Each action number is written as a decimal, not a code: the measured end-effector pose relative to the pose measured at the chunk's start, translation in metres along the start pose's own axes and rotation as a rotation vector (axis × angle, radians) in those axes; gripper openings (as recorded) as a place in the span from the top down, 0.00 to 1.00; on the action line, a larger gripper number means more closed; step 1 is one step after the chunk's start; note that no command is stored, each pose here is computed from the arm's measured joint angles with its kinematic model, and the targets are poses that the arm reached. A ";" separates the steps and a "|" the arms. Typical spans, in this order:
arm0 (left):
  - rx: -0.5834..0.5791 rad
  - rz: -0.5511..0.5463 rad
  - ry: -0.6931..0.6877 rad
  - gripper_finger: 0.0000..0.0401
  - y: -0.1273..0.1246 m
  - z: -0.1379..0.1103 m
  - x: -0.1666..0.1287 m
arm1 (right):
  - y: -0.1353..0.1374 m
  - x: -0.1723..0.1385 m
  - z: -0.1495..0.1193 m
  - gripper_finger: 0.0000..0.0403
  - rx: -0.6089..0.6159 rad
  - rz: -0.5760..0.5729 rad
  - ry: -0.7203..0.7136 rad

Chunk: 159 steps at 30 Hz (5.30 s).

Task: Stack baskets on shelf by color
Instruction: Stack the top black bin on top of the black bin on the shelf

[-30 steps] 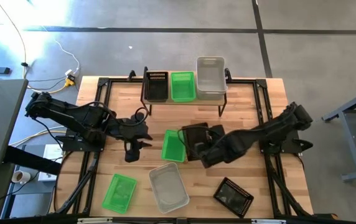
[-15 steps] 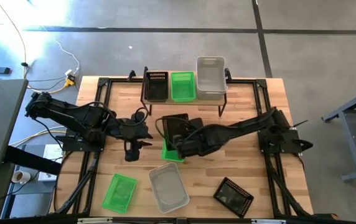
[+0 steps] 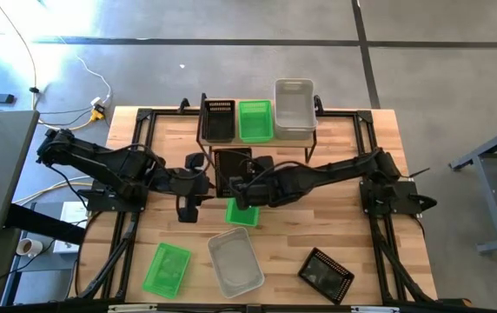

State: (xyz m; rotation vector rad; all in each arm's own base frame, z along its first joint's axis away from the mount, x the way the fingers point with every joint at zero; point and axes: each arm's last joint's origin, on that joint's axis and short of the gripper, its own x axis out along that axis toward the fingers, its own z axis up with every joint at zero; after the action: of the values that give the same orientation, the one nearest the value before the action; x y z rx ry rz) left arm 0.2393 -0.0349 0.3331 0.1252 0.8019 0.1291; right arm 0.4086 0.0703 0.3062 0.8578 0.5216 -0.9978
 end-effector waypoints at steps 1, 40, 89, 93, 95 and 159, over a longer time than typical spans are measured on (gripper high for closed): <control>0.008 0.009 -0.004 0.72 0.000 0.001 0.002 | 0.000 0.001 0.001 1.00 0.003 0.003 -0.003; 0.195 0.206 0.204 0.89 -0.012 -0.005 0.060 | 0.008 0.005 0.008 1.00 -0.019 0.073 -0.021; 0.219 0.539 0.050 0.99 0.067 -0.010 -0.035 | -0.018 -0.052 0.066 0.69 -0.418 0.112 -0.035; 0.211 0.518 0.036 0.99 0.089 -0.007 -0.030 | -0.021 -0.046 0.074 0.69 -0.446 0.098 -0.019; 0.199 0.491 0.043 0.99 0.098 -0.008 -0.025 | -0.022 -0.043 0.079 0.69 -0.454 0.096 -0.009; 0.040 0.323 0.207 0.67 0.156 -0.012 0.002 | -0.029 -0.040 0.077 0.69 -0.496 0.096 0.135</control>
State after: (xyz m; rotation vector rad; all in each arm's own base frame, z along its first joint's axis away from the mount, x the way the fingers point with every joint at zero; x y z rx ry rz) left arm 0.2216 0.1199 0.3487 0.2830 0.9873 0.4368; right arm 0.3648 0.0199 0.3686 0.5001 0.7959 -0.6809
